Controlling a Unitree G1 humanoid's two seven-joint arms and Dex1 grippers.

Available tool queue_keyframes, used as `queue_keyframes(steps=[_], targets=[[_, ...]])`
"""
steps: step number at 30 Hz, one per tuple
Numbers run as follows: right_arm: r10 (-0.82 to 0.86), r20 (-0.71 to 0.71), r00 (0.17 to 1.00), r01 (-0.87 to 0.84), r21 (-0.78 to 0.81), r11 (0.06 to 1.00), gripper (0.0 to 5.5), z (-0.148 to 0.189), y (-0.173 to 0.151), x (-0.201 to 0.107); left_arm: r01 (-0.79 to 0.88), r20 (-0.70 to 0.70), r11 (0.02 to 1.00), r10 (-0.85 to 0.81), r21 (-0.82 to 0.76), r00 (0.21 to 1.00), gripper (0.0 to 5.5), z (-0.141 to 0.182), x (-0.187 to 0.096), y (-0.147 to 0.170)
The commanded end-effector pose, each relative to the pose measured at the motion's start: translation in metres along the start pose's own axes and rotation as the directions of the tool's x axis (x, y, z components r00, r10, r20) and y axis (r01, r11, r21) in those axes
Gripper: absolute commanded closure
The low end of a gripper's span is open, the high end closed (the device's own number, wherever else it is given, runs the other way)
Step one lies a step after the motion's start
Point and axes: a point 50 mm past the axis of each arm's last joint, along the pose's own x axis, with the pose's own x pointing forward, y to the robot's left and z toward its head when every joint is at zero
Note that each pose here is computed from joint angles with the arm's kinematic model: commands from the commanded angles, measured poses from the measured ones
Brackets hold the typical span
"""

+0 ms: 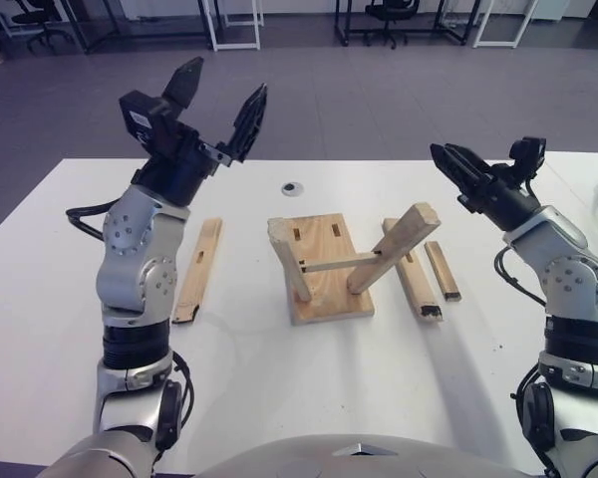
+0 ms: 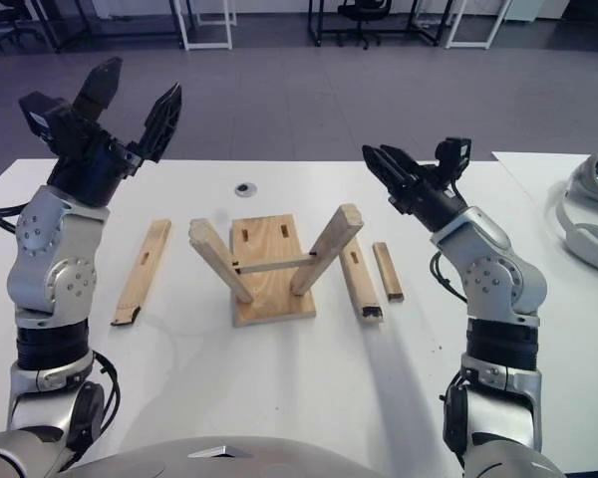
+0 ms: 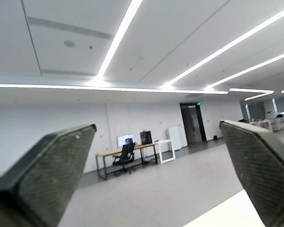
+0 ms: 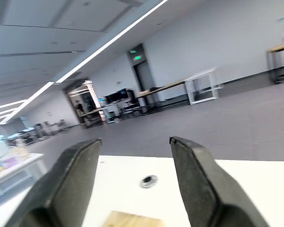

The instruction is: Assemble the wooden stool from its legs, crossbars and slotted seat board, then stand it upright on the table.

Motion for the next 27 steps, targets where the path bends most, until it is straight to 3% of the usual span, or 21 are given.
queue_keyframes(steps=[1,3,5,6,8,11,14,17,19,22,25,27], targets=[[0.33,-0.412,0.849,-0.342,0.047,0.939,2.79,-0.094,0.037,-0.015,0.059,-0.488,0.996,-0.021,0.062,0.873,0.69,-0.061,-0.071,0.02],[0.498,-0.458,0.737,-0.493,0.141,0.859,2.79,-0.107,0.067,-0.037,0.164,-0.749,0.986,-0.107,0.002,0.654,0.69,-0.082,-0.127,0.02],[0.579,-0.479,0.66,-0.574,0.177,0.8,2.79,-0.106,0.087,-0.055,0.273,-0.842,0.951,-0.262,-0.142,0.473,0.69,-0.077,-0.161,0.008],[0.582,-0.482,0.655,-0.584,0.167,0.794,2.79,-0.103,0.09,-0.057,0.307,-0.853,0.927,-0.33,-0.213,0.404,0.69,-0.072,-0.168,0.0],[0.349,-0.509,0.787,-0.434,-0.054,0.899,2.79,-0.1,0.055,-0.037,0.397,-0.837,0.855,-0.462,-0.333,0.294,0.69,-0.062,-0.168,-0.021],[0.02,-0.461,0.887,-0.178,-0.301,0.937,2.79,-0.091,0.002,-0.002,0.526,-0.834,0.777,-0.511,-0.345,0.208,0.69,-0.059,-0.154,-0.028],[-0.138,-0.539,0.831,-0.133,-0.434,0.891,2.79,-0.112,-0.025,0.025,0.584,-0.85,0.729,-0.512,-0.357,0.12,0.69,-0.074,-0.156,-0.037],[-0.055,-0.666,0.744,-0.292,-0.398,0.869,2.79,-0.142,-0.014,0.043,0.609,-0.861,0.704,-0.504,-0.364,0.067,0.69,-0.096,-0.163,-0.05],[0.065,-0.742,0.667,-0.438,-0.32,0.84,2.79,-0.153,-0.006,0.041,0.623,-0.873,0.707,-0.481,-0.334,0.077,0.69,-0.111,-0.159,-0.051],[0.195,-0.767,0.612,-0.533,-0.217,0.818,2.79,-0.148,-0.012,0.021,0.583,-0.903,0.801,-0.343,-0.136,0.259,0.69,-0.139,-0.127,-0.038],[0.238,-0.738,0.631,-0.533,-0.19,0.824,2.79,-0.12,-0.024,-0.003,0.387,-0.872,0.915,-0.098,0.11,0.48,0.69,-0.162,-0.088,-0.014],[0.305,-0.718,0.626,-0.568,-0.152,0.809,2.79,-0.099,-0.018,-0.02,0.283,-0.834,0.943,-0.012,0.173,0.551,0.69,-0.169,-0.074,-0.002]])
